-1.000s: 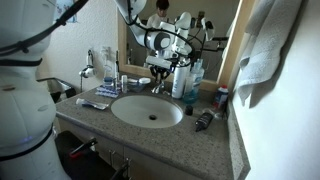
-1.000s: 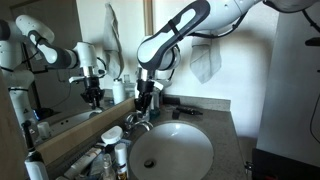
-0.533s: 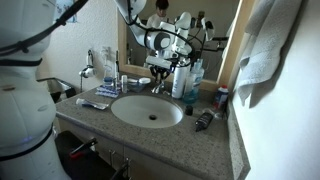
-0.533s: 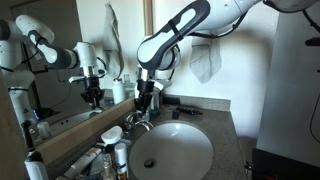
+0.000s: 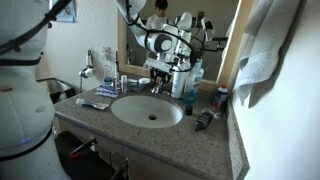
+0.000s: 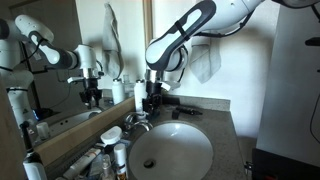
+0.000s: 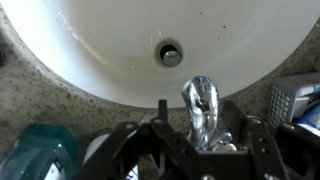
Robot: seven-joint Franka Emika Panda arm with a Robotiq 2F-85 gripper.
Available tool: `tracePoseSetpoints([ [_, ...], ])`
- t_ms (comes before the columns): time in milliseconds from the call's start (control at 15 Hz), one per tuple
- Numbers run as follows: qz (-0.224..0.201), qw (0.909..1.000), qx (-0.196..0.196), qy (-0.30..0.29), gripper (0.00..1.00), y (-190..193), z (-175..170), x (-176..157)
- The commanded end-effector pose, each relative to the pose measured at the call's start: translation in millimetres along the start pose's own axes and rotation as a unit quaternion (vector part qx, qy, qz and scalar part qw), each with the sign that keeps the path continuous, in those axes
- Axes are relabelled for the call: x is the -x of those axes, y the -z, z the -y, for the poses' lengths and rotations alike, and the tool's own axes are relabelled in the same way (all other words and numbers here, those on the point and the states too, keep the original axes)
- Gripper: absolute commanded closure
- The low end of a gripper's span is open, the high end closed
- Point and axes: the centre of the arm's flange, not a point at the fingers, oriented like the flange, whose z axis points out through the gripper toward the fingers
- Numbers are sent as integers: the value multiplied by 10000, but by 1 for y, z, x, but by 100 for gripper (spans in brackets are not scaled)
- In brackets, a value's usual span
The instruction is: Open the tap then close it
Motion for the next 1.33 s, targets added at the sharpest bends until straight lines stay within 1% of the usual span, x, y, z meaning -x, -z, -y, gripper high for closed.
tracePoseSetpoints([
  [0, -413, 9979, -179, -470, 8, 28, -10, 32],
  [67, -526, 9967, -264, -563, 2, 36, -12, 34],
  [133, -619, 9954, -325, -649, 0, 43, -12, 36],
  [333, -703, 9932, -498, -781, 0, 65, -3, 42],
  [667, -762, 9917, -379, -962, 0, 93, 12, 49],
  [933, -794, 9902, -349, -1097, 0, 104, 21, 53],
  [1133, -813, 9894, -399, -1133, 0, 107, 24, 57],
  [1267, -816, 9894, -364, -1147, 0, 107, 26, 59],
])
